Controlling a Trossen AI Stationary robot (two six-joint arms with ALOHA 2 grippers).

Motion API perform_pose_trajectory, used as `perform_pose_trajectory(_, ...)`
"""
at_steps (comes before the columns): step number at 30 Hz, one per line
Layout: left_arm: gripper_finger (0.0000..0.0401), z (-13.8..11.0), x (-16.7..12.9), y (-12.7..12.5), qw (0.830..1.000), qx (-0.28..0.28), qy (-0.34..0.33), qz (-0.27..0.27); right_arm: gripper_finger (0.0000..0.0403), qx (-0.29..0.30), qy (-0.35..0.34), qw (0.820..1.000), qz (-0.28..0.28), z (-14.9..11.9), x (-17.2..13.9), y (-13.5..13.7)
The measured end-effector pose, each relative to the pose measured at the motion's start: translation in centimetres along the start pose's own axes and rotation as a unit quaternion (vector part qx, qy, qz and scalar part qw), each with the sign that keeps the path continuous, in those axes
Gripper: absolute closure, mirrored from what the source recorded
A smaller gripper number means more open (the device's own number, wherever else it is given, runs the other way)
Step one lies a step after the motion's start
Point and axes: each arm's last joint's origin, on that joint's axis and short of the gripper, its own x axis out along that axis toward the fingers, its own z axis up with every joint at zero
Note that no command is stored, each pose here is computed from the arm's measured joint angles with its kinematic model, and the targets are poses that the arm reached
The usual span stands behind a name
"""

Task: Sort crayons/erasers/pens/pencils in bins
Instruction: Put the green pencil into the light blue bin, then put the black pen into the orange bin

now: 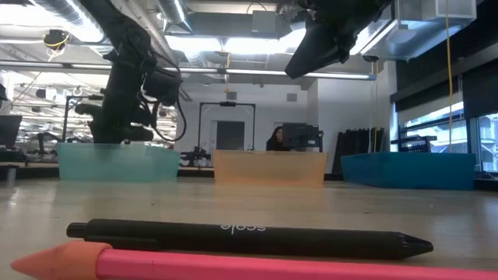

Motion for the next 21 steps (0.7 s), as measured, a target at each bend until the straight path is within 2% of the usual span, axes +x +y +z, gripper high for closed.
perform_pose_trajectory(13,0.0342,0.24,0.3,-0.16,1.0,0.011,-0.019,-0.006,0.0289,0.001,-0.001,1.0,0.0,0.02,0.0,0.01)
perform_pose_trajectory(18,0.0332,0.24,0.31,-0.16,1.0,-0.009,-0.019,-0.006,0.0289,0.001,-0.001,1.0,0.0,0.02,0.0,0.0)
perform_pose_trajectory(21,0.0334,0.3,0.3,-0.19,1.0,-0.001,-0.022,-0.007,0.0289,0.001,-0.001,1.0,0.0,0.01,0.0,0.0)
